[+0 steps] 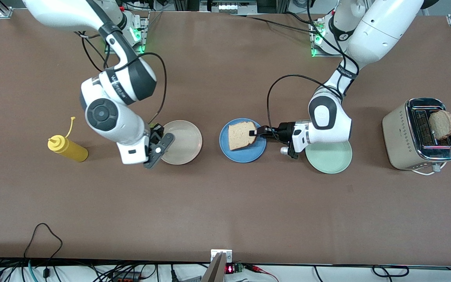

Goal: Make sandwich in blue plate with both arms

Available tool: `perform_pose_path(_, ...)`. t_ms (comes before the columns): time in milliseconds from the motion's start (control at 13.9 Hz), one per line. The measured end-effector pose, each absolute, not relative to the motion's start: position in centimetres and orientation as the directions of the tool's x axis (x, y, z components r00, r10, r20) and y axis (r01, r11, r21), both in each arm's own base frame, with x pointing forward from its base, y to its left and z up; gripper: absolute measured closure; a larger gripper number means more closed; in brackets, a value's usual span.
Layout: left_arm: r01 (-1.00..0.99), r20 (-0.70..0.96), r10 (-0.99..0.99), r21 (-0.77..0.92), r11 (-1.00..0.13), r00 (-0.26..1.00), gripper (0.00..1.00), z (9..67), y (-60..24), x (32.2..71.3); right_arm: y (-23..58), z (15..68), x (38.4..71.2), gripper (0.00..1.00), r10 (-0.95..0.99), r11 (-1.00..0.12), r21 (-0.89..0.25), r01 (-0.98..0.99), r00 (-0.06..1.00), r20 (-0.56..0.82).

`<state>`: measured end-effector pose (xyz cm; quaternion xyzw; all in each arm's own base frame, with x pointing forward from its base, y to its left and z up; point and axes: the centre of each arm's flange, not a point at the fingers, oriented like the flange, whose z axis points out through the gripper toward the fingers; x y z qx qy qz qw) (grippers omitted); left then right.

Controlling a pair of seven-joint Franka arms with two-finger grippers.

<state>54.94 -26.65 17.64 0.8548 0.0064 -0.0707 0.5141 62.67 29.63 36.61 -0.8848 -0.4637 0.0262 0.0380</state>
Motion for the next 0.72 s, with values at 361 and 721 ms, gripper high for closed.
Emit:
perform_pose_path(361,0.094,-0.142,-0.065,0.875,-0.474,0.988,0.84,16.7,-26.9,54.6,34.0,37.2,61.5,0.96,0.852,-0.516,-0.055,0.855,0.519,0.069)
perform_pose_path(721,0.061,-0.097,-0.052,0.878,-0.475,0.994,0.36,18.3,-26.2,56.1,39.3,36.4,59.9,0.96,0.867,-0.472,-0.036,0.881,0.471,0.161)
